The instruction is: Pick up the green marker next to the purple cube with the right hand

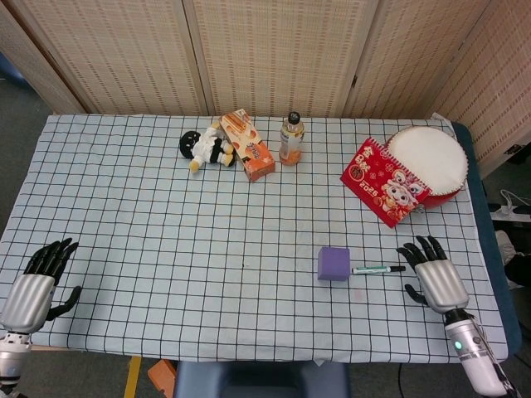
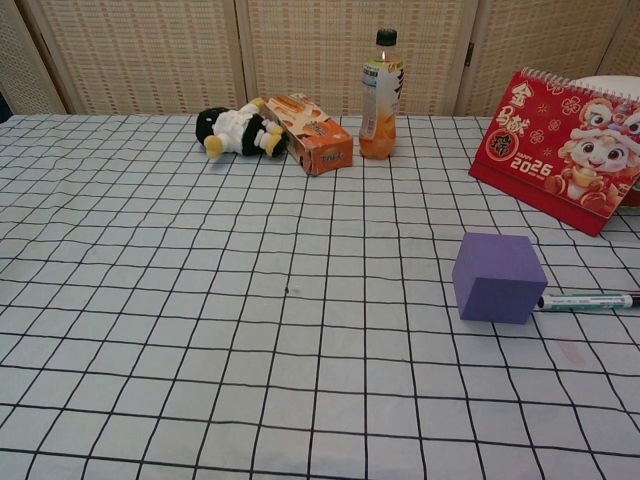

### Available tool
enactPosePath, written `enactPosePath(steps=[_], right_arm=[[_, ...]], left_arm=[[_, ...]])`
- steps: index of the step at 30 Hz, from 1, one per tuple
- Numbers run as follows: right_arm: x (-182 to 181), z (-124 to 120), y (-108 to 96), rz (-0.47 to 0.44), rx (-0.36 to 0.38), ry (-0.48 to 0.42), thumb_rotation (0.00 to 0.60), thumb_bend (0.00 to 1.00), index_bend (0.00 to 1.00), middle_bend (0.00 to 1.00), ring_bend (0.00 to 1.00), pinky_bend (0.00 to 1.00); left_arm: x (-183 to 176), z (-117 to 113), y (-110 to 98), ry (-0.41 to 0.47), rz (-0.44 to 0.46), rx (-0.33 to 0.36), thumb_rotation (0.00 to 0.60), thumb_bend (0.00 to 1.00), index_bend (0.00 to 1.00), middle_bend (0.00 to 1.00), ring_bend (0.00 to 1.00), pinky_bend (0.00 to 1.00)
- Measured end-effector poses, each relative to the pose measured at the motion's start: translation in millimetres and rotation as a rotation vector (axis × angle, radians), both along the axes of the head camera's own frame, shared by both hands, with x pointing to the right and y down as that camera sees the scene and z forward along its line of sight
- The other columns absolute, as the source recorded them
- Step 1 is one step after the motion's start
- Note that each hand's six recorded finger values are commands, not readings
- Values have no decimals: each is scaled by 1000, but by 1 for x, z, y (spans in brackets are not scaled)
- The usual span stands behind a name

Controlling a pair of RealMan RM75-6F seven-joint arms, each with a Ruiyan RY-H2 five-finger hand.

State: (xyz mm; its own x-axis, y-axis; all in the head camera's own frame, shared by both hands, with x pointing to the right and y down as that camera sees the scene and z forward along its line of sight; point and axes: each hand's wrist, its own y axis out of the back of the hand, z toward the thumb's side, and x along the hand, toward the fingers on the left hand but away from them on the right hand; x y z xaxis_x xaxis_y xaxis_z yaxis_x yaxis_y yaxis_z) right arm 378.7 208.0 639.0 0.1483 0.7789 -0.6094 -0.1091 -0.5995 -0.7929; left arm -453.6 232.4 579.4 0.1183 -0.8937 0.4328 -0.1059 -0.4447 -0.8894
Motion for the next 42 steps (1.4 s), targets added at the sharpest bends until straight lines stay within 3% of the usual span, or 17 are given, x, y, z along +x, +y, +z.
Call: enactPosePath(steps=[5, 14, 33, 42], right_arm=[[-26, 33, -4, -64, -67, 23, 600, 203, 380, 313, 110, 108], [-48, 63, -6, -100, -99, 53, 600, 216, 409, 332, 132, 132], [-53, 81, -9, -101, -111, 136, 600, 223, 467, 368, 176, 157], [-55, 80, -6, -105, -100, 145, 600, 256, 558, 446, 259, 212]], left_arm=[[0, 1, -1, 7, -2, -9, 600, 412, 0, 0, 0, 90], [-3, -1, -2, 19, -12, -13, 600, 409, 0, 0, 0, 91], [-6, 1, -4, 25, -20, -28, 600, 407, 0, 0, 0, 94], [-7, 2, -5, 13, -24, -28, 600, 407, 0, 0, 0, 94]])
